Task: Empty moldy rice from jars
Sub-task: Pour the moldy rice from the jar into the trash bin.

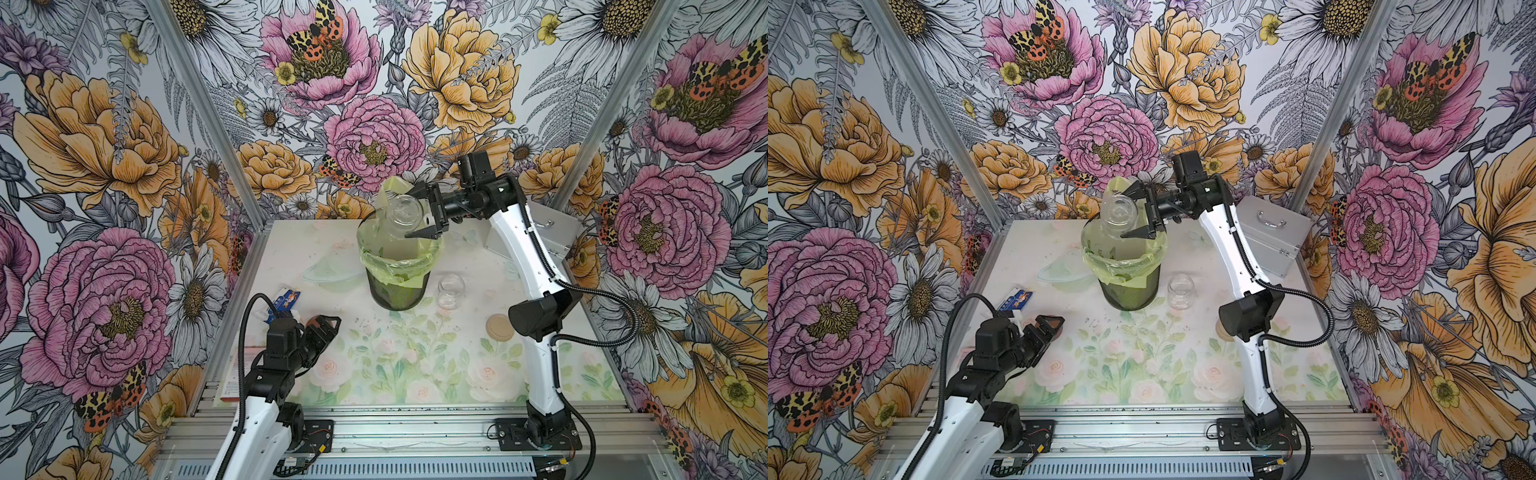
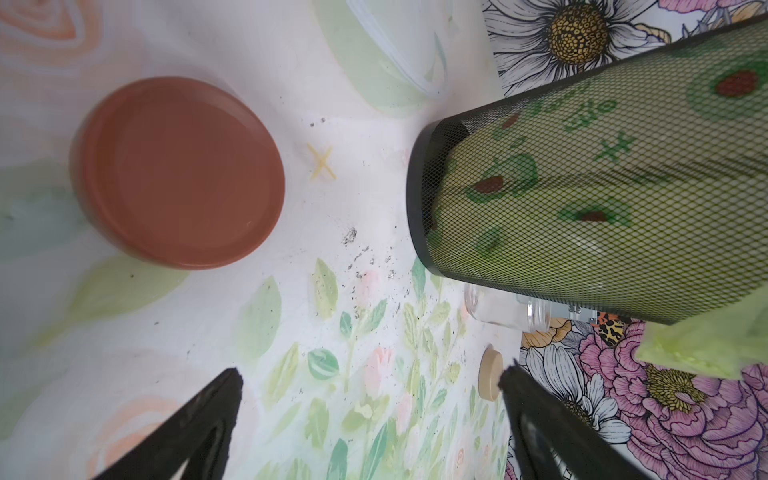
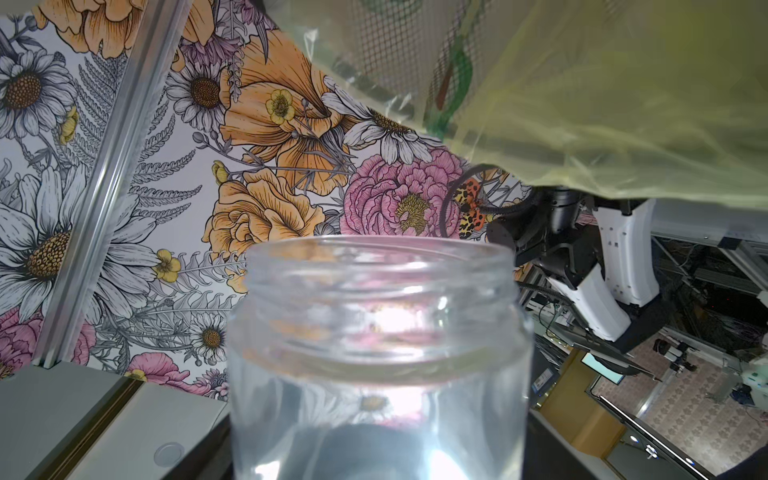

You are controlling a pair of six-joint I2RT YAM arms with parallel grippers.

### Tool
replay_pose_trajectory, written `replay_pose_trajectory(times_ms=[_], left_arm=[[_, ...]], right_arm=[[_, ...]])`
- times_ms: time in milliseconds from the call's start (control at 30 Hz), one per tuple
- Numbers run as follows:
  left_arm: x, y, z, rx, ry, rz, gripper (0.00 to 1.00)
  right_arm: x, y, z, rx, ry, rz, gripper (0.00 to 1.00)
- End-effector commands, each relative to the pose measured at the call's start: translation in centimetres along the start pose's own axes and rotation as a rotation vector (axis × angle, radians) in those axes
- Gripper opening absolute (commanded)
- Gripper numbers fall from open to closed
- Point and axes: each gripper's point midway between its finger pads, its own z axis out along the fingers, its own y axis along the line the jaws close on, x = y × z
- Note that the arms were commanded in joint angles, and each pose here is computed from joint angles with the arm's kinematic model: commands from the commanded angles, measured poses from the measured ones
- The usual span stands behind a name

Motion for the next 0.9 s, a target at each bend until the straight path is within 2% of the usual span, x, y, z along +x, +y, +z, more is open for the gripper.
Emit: replay_pose_trajectory(times_ms=[0,467,867], left_arm=[[-1.1,-2.3,-0.5,0.042,-0.01,0.075,0.99],[-2.4,-7.6,-1.4,0.074,0.078,0.224,0.99],[-3.4,-11.4,-2.3,0.09,0.139,0.243,0.99]], right_arm=[[2.1,0.0,-1.1,-0.01,0.039,-0.144,0.0],[-1.2,1.7,-1.1,-0.034,-0.203,-0.695,0.0],[0.7,-0.2,0.7,0.085,-0.354,-1.158,0.0]])
